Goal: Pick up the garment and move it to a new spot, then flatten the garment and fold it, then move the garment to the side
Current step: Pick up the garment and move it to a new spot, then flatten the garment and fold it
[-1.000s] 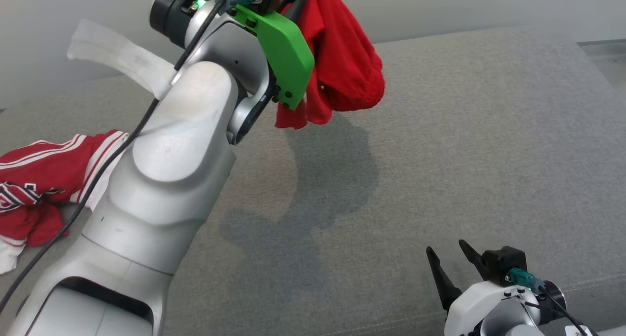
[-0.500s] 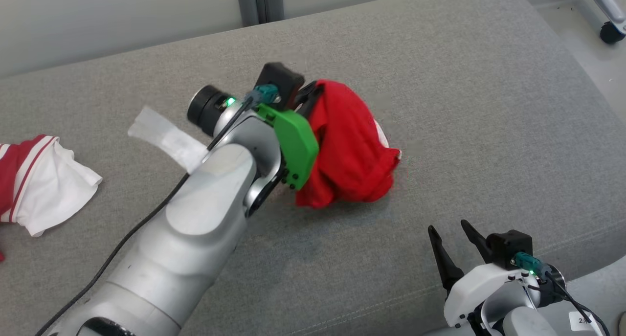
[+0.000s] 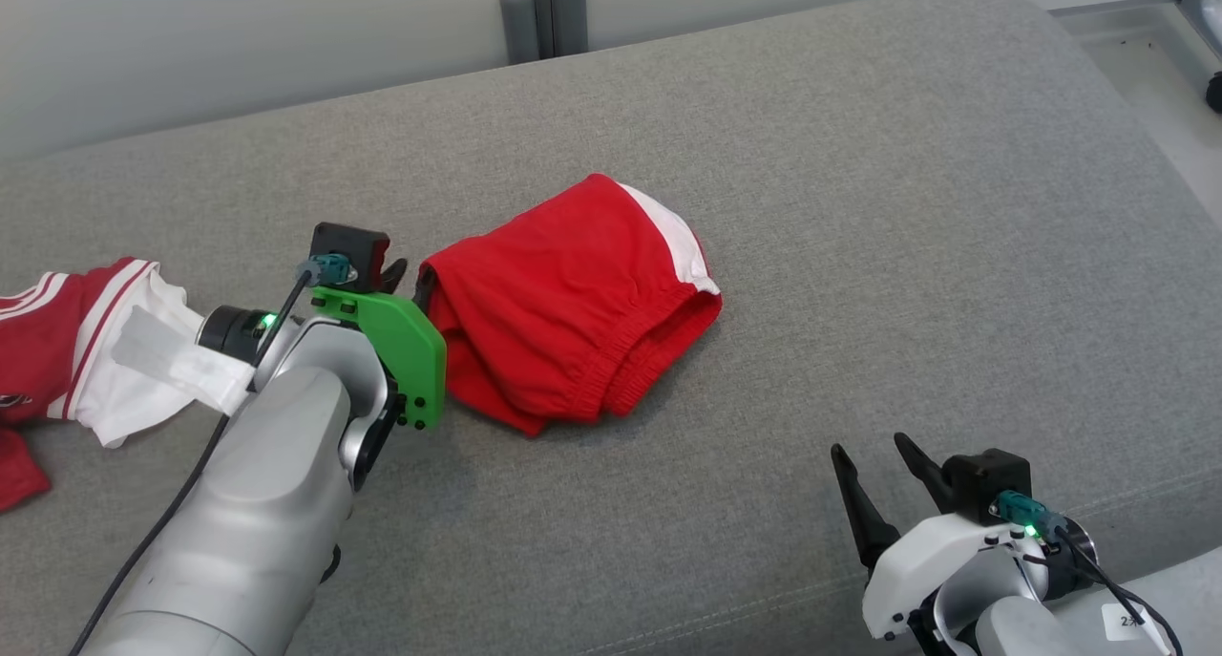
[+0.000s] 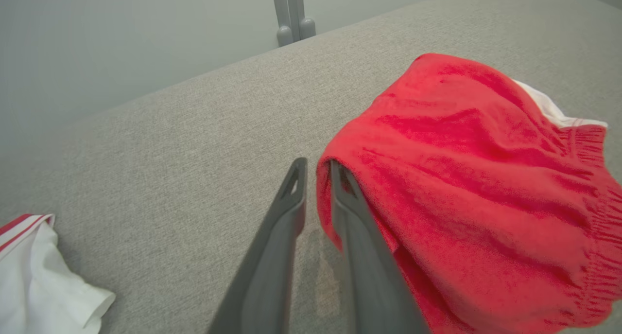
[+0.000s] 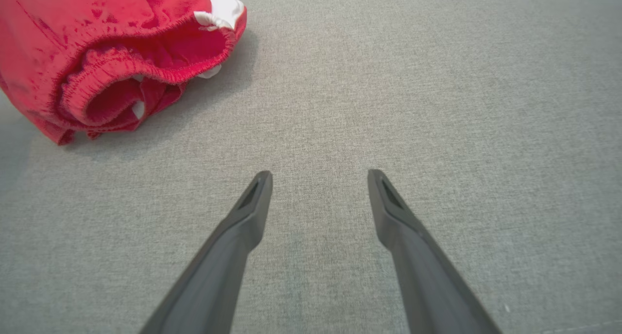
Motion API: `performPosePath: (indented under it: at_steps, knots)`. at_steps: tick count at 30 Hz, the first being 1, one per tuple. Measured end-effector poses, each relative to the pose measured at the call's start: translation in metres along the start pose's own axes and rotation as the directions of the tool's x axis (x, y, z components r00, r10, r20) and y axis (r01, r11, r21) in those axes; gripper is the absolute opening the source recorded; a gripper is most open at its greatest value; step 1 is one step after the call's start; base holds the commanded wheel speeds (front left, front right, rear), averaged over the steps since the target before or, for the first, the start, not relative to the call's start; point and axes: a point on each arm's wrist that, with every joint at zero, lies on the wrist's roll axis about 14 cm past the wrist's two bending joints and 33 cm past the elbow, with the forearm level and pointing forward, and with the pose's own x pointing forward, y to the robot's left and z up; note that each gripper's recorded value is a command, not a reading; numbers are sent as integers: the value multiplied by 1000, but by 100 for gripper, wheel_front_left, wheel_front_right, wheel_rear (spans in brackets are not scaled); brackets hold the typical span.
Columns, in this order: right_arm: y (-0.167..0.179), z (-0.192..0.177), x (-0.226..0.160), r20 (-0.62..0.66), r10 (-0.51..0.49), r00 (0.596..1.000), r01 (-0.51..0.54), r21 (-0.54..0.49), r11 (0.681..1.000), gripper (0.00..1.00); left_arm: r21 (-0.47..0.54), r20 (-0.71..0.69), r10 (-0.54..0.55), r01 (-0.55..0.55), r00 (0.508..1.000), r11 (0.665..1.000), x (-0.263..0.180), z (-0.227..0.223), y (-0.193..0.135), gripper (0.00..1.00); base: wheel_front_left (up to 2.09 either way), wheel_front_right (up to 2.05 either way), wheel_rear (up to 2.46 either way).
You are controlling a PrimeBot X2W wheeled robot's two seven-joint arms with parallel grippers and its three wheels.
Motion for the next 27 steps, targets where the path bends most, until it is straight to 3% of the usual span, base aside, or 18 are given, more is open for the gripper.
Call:
performPosePath:
  at_steps: [4, 7, 11, 17, 21, 27]
  knots:
    - [4, 3, -1, 8, 13, 1000, -13, -2, 1000, 100, -12, -47, 69, -70, 997, 997, -9, -10, 18, 100, 0, 0, 0]
    - [7, 5, -1, 12, 21, 1000, -21, -5, 1000, 100, 5, -195, 118, -119, 974, 993, -19, -36, 30, 100, 0, 0, 0]
    - [9, 7, -3, 22, 27, 999, -27, -4, 1000, 100, 34, -241, 97, -91, 966, 995, -21, -26, 24, 100, 0, 0, 0]
    - [7, 7, -10, 27, 20, 999, -20, 0, 1000, 100, 69, -159, -45, 56, 986, 996, -8, 18, -31, 100, 0, 0, 0]
    - [3, 4, -16, 22, 8, 1000, -8, 2, 1000, 100, 111, -106, -161, 173, 981, 979, 0, 41, -78, 100, 0, 0, 0]
    - [-12, 3, -26, 24, -44, 999, 44, 10, 999, 100, 150, -142, -254, 275, 957, 950, 11, 37, -122, 100, 0, 0, 0]
